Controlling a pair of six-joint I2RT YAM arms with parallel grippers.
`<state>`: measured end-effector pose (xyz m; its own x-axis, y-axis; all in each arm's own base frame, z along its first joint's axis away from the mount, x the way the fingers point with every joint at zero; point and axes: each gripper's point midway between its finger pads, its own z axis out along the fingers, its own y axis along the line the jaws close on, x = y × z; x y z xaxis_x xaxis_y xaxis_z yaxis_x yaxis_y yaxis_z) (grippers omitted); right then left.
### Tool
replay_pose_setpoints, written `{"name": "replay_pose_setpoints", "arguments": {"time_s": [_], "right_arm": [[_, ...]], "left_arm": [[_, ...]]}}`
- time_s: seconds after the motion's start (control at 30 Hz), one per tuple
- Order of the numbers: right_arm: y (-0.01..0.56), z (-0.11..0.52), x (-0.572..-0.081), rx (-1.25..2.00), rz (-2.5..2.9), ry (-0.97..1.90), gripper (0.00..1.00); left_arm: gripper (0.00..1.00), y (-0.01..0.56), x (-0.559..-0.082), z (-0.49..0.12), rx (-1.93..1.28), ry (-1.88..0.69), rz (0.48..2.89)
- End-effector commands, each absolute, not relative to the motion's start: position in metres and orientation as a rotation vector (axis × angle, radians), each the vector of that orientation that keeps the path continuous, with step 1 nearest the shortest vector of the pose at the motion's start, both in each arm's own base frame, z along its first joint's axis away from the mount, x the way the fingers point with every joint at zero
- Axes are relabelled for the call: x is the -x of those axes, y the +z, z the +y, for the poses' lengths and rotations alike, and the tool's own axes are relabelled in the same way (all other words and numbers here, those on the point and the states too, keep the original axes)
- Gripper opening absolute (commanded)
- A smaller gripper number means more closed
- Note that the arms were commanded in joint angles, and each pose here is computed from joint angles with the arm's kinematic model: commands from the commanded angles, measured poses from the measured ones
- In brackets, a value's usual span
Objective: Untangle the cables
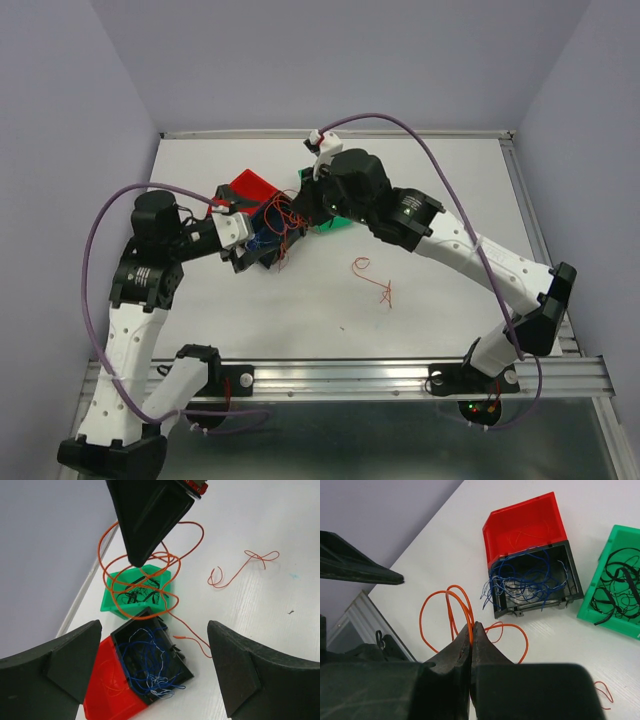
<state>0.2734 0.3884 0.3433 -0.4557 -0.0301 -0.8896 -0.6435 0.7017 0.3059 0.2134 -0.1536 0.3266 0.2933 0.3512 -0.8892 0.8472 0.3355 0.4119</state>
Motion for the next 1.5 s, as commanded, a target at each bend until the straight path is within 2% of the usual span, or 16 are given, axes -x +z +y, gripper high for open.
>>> {"name": "replay_pose_setpoints", "arguments": {"time_s": [0.0, 0.33, 0.47, 0.5, 0.57, 0.6, 0.77, 0.8, 0.87, 0.9, 0.93, 0.97, 1.03, 1.07, 1.1, 1.47], "right_arm": [[0.388, 0.407, -0.27, 0.557, 1.805, 0.918, 0.01], [0.376, 0.433, -0.254, 0.666, 1.804, 1.06, 0.01], [0.382, 0.432, -0.245, 0.683, 1.758, 1.11, 0.01], [0.385, 0.429, -0.24, 0.683, 1.737, 1.13, 0.01], [0.378, 0.425, -0.238, 0.679, 1.742, 1.131, 0.01], [0.386, 0.42, -0.237, 0.646, 1.721, 1.133, 0.01], [0.382, 0.404, -0.239, 0.594, 1.722, 1.094, 0.04], [0.382, 0.402, -0.24, 0.58, 1.721, 1.087, 0.05], [0.382, 0.396, -0.24, 0.557, 1.718, 1.074, 0.16], [0.383, 0.393, -0.243, 0.539, 1.714, 1.06, 0.27], [0.38, 0.39, -0.244, 0.528, 1.718, 1.044, 0.38], [0.386, 0.384, -0.244, 0.51, 1.704, 1.037, 0.61], [0.38, 0.373, -0.251, 0.457, 1.714, 0.976, 0.74], [0.38, 0.367, -0.253, 0.434, 1.713, 0.954, 0.74], [0.383, 0.356, -0.256, 0.396, 1.702, 0.919, 0.83], [0.329, 0.297, -0.259, 0.266, 1.768, 0.697, 0.89]], "left_arm": [[0.99, 0.332, -0.223, -0.171, -1.268, -0.551, 1.275], [0.97, 0.334, -0.244, -0.201, -1.193, -0.536, 1.291], [0.7, 0.324, -0.25, -0.21, -1.202, -0.549, 1.323], [0.54, 0.321, -0.253, -0.212, -1.197, -0.559, 1.336], [0.4, 0.313, -0.258, -0.213, -1.194, -0.563, 1.362], [0.22, 0.313, -0.26, -0.213, -1.182, -0.562, 1.363], [0.09, 0.303, -0.263, -0.214, -1.173, -0.571, 1.375], [0.02, 0.301, -0.262, -0.215, -1.178, -0.577, 1.376], [0.0, 0.3, -0.263, -0.216, -1.179, -0.58, 1.378], [0.0, 0.298, -0.264, -0.215, -1.176, -0.573, 1.384], [0.0, 0.297, -0.267, -0.213, -1.166, -0.556, 1.396], [0.0, 0.298, -0.269, -0.212, -1.158, -0.543, 1.401], [0.0, 0.296, -0.28, -0.204, -1.115, -0.479, 1.436], [0.0, 0.297, -0.286, -0.2, -1.088, -0.447, 1.452], [0.0, 0.298, -0.291, -0.196, -1.065, -0.416, 1.465], [0.0, 0.351, -0.342, -0.087, -0.756, -0.031, 1.507]]}}
